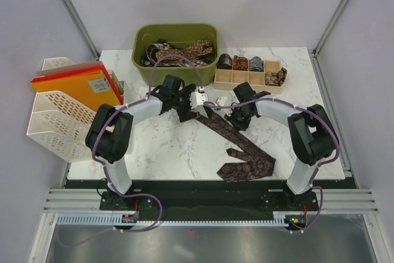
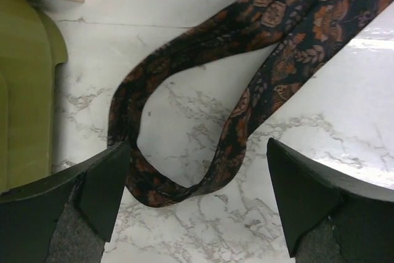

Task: Roll the ties
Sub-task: Flatten out the tie at the center of the board.

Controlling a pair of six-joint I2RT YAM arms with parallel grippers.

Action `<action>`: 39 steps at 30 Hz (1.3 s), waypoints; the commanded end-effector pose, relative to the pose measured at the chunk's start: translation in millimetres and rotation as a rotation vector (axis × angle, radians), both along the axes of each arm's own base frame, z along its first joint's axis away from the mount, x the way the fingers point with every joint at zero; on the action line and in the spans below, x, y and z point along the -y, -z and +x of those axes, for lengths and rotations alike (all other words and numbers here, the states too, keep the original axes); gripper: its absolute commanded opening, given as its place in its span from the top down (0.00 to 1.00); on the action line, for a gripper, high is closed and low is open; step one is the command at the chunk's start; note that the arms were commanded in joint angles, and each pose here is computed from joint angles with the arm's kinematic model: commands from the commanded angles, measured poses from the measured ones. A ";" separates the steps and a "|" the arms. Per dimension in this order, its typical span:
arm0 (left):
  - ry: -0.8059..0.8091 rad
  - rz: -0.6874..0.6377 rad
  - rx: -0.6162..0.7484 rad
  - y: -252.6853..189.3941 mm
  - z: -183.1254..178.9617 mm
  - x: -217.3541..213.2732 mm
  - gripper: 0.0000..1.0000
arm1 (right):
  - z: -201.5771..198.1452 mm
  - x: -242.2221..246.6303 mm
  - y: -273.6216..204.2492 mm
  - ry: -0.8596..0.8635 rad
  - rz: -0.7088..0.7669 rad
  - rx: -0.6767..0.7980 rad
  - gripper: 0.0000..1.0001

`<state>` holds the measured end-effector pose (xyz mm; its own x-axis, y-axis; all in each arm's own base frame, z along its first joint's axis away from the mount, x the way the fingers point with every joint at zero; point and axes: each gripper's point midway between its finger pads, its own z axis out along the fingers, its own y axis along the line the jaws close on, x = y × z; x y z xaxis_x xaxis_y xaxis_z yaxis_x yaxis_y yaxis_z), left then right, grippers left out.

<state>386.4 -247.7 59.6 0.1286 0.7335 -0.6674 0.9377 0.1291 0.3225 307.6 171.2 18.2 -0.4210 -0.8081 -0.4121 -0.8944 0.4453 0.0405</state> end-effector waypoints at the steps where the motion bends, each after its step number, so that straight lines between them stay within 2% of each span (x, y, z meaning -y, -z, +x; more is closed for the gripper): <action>1: 0.026 0.002 0.114 -6.9 20.8 -10.9 0.00 | 9.2 -11.1 -16.9 -0.137 0.040 0.084 0.99; 4: 0.107 -0.033 0.150 -18.1 12.4 -8.9 0.00 | -10.9 -12.0 -30.0 -0.206 0.083 0.068 0.94; 7: 0.230 -0.072 0.160 -28.8 -5.5 0.7 0.00 | -30.7 -17.0 -45.2 -0.220 0.145 0.034 0.77; 8: 0.261 -0.081 0.164 -31.0 -9.4 3.0 0.00 | -34.4 -17.4 -48.4 -0.184 0.155 0.014 0.69; 10: 0.349 -0.091 0.180 -30.6 -18.5 11.4 0.00 | -36.2 -14.1 -54.1 -0.127 0.153 0.009 0.61; 11: 0.373 -0.092 0.188 -30.4 -19.5 14.0 0.00 | -38.7 -12.4 -55.1 -0.083 0.156 -0.007 0.54; 15: 0.473 -0.090 0.215 -27.2 -19.7 35.2 0.00 | -48.7 10.2 -60.8 0.046 0.162 -0.039 0.41; 21: 0.575 -0.091 0.230 -22.3 -19.5 75.7 0.00 | -56.5 62.1 -58.8 0.169 0.080 -0.083 0.34; 27: 0.665 -0.014 0.109 2.6 -35.0 89.7 0.00 | -77.1 89.0 -52.2 0.148 -0.017 -0.145 0.25; 30: 0.684 0.038 0.035 10.4 -44.0 81.7 0.01 | -81.9 92.8 -54.3 0.112 -0.032 -0.146 0.22; 35: 0.668 0.178 -0.153 29.5 -67.0 42.2 0.10 | -84.6 91.0 -54.2 0.076 -0.022 -0.148 0.21; 39: 0.579 0.203 -0.233 35.2 -74.9 21.2 0.19 | -87.4 89.7 -54.8 0.057 -0.013 -0.161 0.20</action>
